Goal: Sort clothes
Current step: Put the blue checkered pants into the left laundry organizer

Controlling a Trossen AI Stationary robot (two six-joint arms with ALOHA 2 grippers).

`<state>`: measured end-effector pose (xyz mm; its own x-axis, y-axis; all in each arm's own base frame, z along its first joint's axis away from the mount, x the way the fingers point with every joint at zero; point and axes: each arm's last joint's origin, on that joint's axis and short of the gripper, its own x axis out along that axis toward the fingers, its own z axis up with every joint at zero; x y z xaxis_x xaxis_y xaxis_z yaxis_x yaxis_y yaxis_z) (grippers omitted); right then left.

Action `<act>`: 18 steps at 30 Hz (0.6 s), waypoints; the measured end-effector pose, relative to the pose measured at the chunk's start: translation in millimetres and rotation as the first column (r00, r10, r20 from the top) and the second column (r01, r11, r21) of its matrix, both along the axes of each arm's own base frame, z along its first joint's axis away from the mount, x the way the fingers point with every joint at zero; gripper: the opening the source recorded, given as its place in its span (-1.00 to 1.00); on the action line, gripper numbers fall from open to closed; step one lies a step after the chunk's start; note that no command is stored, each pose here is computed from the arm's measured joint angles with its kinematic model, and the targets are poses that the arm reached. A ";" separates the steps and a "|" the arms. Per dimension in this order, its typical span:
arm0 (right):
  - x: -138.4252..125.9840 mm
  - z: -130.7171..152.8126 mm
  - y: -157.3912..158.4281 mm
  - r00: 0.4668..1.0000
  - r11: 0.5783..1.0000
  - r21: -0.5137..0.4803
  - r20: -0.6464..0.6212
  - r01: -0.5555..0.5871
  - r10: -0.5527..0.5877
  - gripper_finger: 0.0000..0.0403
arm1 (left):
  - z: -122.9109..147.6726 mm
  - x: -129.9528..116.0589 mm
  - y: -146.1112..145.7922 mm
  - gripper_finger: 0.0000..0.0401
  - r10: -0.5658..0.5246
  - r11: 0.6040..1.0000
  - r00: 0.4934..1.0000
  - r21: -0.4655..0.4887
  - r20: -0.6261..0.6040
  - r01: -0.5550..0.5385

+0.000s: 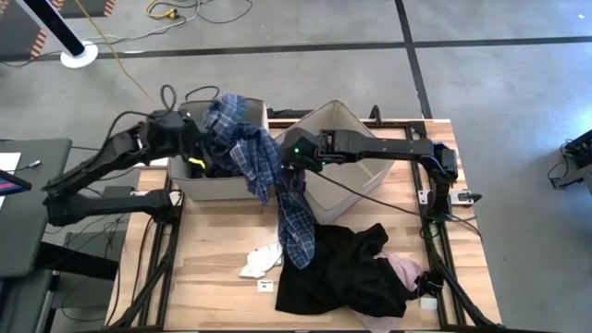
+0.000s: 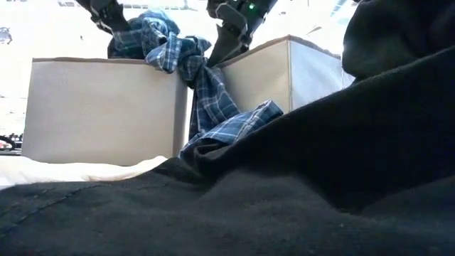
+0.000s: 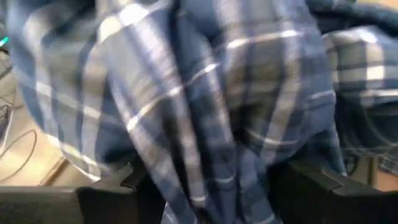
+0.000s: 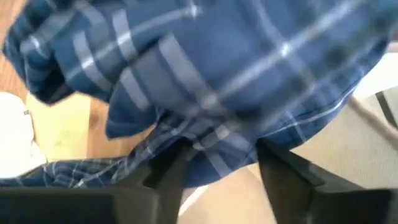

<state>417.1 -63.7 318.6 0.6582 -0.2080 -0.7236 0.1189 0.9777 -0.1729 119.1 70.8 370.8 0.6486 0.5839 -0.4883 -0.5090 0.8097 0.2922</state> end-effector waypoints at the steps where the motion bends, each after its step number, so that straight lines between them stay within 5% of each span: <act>1: 0.9 0.9 0.5 1.000 1.000 -0.005 0.011 -0.005 0.005 -0.10 | 1.8 -3.1 -1.7 0.17 0.000 1.000 1.000 0.004 0.007 0.000; 7: 3.7 5.3 5.2 0.998 0.997 -0.054 0.043 -0.053 0.056 -0.88 | -0.5 -12.6 -6.8 0.17 0.004 1.000 1.000 -0.019 -0.023 -0.004; 18: 7.7 37.5 8.0 0.983 0.991 -0.107 0.160 -0.075 0.092 -0.99 | -9.4 -10.0 -8.2 0.16 -0.065 0.991 0.995 -0.125 -0.076 0.055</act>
<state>424.8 -55.8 356.2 0.7843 -0.2135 -0.5825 0.0726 0.9640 -0.2557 109.2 62.6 361.5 0.6370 0.4776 -0.6051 -0.4376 0.8702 0.2261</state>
